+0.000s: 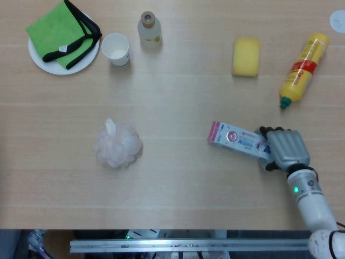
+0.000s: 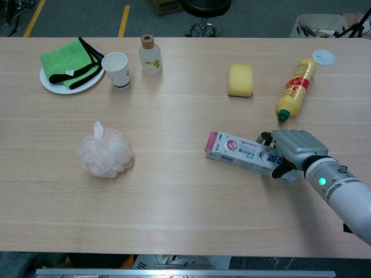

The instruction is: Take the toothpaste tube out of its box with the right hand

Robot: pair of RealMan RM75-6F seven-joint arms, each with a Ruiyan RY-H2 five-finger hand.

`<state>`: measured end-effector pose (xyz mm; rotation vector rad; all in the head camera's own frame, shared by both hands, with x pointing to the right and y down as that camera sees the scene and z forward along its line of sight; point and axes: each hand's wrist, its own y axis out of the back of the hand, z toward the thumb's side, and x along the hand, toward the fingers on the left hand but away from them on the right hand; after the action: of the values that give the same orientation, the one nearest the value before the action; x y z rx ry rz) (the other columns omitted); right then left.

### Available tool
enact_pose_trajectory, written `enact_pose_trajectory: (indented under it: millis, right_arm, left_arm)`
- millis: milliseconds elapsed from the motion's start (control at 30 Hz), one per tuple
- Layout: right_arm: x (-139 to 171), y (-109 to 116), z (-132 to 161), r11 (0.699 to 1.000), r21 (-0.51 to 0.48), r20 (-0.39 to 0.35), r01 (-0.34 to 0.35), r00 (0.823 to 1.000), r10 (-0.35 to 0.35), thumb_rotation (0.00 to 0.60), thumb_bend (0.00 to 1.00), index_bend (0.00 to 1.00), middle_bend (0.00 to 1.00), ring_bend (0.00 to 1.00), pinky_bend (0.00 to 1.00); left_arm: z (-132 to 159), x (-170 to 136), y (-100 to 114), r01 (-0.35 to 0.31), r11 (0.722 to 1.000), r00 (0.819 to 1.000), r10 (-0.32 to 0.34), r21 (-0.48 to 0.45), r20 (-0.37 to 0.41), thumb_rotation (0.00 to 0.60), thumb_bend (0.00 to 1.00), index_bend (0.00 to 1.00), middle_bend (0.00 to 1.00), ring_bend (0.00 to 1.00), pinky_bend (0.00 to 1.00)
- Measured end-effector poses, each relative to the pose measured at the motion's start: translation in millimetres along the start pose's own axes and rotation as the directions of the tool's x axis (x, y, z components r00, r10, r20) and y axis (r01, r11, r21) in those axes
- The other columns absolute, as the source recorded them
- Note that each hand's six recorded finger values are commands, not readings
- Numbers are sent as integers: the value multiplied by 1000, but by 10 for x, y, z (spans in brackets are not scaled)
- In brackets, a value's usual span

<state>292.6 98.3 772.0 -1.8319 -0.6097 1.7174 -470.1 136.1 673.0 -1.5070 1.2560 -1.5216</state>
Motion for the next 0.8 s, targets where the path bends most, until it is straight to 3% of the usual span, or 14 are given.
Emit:
enact_pose_trajectory:
  millis: [367,633,800]
  right_arm:
    - [36,239,-92,998,-44,6,42,999,-41,600,411,428,435,356,473]
    - [176,702,-317,996,-31,20,78,997,-77,600,411,428,435,356,473]
    - [276,993,-440,996,29,25,78,997,-79,600,412,428,435,356,473]
  left_arm:
    - [12,6,20,-6,1000,1000,6,1,3,600,164,136,43,91,132]
    - [64,30,25,-7,1000,1000,7,10,16,600,164,136,42,91,132]
    - [125,52,30,-9,1000,999,8,16,31,600,164,136,42,91,133]
